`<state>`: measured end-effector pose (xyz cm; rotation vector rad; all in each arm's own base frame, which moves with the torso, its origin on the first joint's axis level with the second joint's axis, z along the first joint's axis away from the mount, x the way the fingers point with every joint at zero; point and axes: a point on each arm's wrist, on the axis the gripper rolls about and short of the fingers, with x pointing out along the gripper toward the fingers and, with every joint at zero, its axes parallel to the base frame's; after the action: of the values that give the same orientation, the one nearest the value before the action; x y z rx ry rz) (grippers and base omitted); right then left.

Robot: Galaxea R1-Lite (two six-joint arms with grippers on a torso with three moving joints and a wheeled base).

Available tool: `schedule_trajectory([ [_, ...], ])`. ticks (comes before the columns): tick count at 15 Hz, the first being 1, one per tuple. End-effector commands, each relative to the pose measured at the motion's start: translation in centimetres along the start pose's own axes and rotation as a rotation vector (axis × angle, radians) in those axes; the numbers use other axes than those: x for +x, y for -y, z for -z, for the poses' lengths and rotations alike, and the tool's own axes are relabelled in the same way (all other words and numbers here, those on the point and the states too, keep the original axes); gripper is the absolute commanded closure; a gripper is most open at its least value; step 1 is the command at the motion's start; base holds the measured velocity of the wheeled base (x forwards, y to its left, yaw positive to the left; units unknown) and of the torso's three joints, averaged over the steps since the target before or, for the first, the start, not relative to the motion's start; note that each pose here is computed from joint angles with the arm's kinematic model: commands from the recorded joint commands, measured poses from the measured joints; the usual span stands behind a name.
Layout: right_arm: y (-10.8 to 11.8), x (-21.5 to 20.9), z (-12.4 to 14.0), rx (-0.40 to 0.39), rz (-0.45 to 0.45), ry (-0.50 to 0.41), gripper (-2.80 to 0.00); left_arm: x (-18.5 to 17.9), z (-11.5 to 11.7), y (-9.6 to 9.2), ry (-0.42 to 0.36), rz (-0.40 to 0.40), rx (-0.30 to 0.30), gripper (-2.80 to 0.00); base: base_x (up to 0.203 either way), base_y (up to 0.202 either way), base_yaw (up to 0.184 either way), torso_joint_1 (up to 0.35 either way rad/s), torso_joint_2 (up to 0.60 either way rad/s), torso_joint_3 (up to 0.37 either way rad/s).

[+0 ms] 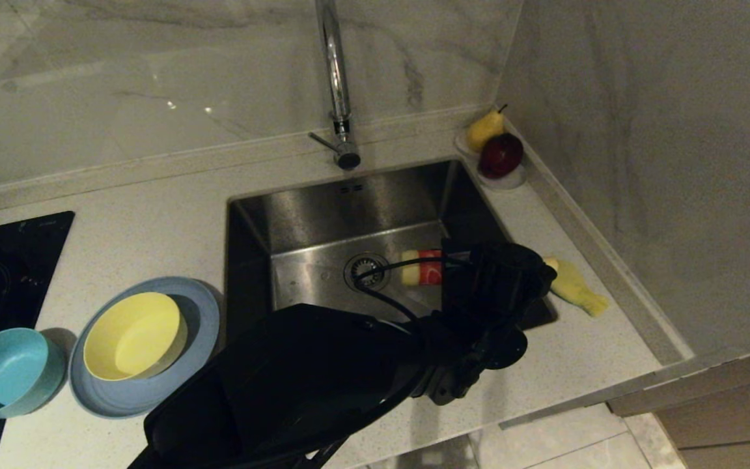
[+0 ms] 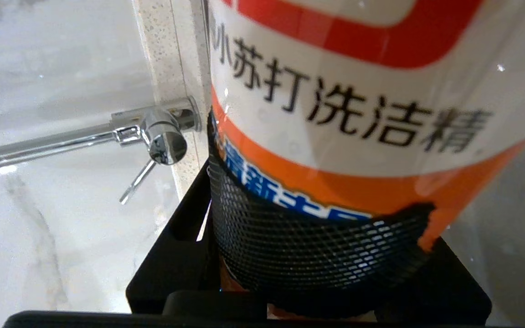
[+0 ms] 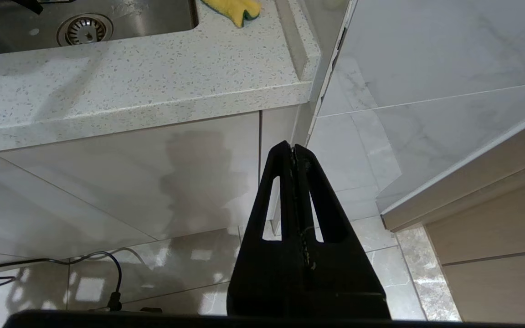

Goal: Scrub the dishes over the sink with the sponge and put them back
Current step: Squeeze it onto the sponge

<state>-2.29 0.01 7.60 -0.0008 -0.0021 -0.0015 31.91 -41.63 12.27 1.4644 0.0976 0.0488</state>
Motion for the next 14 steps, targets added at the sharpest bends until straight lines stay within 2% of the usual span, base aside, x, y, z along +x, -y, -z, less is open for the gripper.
schedule_trajectory([
  [1,0.0,-0.01,-0.01,0.001,0.0,0.001,0.0,-0.1,-0.1,0.17,-0.001,-0.001,0.017,0.0,0.0,0.0,0.0,0.0,0.0,0.0],
  [3,0.0,-0.01,-0.01,0.001,0.0,0.001,0.0,-0.1,-0.11,0.0,0.017,-0.001,0.031,0.0,0.0,0.0,0.0,0.0,0.0,0.0],
  [4,0.0,-0.01,-0.01,-0.001,0.0,0.001,0.0,-0.15,-0.14,-0.26,0.033,-0.004,0.067,0.0,0.0,0.0,0.0,0.0,0.0,0.0],
  [5,0.0,-0.01,-0.01,0.0,0.0,0.001,0.0,-0.15,-0.14,-0.42,0.036,-0.01,0.076,0.0,0.0,0.0,0.0,0.0,0.0,0.0],
  [14,0.0,0.0,0.03,-0.001,0.0,0.0,0.0,-0.1,-0.28,-0.04,0.051,-0.014,0.099,0.0,0.0,0.0,0.0,0.0,0.0,0.0],
])
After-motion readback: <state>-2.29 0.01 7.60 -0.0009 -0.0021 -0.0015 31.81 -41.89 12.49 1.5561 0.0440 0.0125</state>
